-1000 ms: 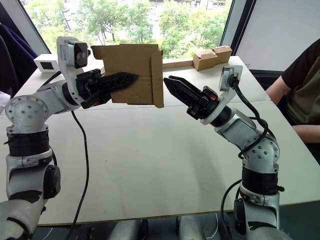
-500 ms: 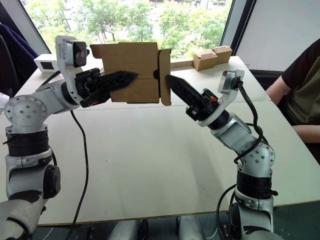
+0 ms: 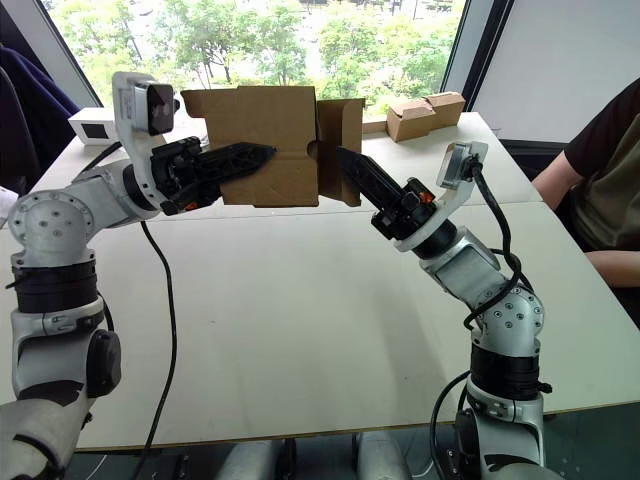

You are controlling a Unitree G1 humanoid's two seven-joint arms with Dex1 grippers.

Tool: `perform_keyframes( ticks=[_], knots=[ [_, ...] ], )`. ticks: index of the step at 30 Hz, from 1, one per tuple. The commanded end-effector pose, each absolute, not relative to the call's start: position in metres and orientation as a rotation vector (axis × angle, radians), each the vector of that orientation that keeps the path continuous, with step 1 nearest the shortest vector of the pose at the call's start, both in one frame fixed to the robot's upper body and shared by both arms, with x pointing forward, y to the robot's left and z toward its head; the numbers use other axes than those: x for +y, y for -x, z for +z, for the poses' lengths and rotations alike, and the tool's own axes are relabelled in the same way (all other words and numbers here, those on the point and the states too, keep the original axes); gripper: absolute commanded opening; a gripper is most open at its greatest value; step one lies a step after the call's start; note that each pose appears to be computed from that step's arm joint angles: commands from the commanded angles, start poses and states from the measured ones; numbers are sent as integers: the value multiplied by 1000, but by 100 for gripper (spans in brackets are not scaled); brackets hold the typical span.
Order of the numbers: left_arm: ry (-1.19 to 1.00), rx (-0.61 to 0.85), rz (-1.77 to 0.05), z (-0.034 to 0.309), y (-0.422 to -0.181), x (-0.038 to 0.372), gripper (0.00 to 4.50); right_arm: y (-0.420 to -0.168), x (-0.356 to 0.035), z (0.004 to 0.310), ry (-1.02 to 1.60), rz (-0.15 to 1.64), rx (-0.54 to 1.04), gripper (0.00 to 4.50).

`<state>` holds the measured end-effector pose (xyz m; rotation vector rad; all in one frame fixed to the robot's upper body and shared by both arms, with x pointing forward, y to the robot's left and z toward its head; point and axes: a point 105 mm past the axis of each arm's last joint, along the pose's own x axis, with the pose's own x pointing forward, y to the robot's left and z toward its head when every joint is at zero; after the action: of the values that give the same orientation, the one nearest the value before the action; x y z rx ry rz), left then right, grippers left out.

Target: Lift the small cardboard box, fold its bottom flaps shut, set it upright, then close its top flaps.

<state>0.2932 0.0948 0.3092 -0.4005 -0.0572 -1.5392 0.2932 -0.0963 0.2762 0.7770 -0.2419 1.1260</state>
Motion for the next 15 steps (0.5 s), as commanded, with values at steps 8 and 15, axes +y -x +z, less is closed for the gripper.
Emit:
perform_keyframes(
  ticks=[8,15],
  knots=[
    [369,-107,-1555,316,-290,93,0,-277,-84,292,-781,1194,-299,162],
    [369,-102,-1561,314,-291,91,0,-271,-79,295,-779,1221,-301,162]
  ],
)
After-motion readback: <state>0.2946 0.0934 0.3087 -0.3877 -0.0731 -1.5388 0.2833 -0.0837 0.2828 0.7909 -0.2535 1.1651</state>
